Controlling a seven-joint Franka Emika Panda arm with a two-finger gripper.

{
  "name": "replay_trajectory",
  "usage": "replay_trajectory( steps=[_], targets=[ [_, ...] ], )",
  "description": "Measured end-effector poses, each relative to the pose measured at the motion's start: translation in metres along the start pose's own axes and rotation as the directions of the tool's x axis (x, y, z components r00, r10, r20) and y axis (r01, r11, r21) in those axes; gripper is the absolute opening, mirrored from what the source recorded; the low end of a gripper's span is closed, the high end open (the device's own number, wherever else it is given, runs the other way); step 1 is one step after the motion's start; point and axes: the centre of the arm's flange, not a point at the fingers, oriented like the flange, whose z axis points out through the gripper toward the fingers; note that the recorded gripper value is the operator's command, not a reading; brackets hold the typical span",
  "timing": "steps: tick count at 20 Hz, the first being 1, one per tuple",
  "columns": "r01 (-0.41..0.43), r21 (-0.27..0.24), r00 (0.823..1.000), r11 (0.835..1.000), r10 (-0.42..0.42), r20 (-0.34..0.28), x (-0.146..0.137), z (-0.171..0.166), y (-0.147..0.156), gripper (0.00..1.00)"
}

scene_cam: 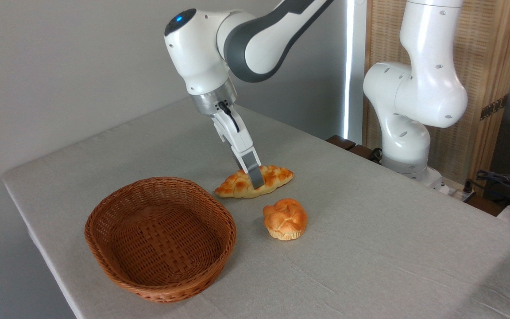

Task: Put bread into the basket
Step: 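Close the gripper on the middle of the braided bread, then lift the braided bread and carry it over the wicker basket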

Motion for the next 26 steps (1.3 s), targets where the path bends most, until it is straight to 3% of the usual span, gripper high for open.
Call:
replay_trajectory(
  steps=[2,17,22,26],
  targets=[
    [-0.018,0.011,1.0,1.0,0.018,-0.006,0.002,0.004,0.002,0.19],
    [-0.03,0.018,1.0,0.999,0.03,0.005,0.002,0.002,0.006,0.15],
    [-0.045,0.006,0.999,0.999,0.045,0.016,0.006,-0.055,0.013,0.15],
    [0.011,0.061,0.993,0.998,-0.004,-0.114,0.0,-0.122,-0.017,0.19]
  ],
)
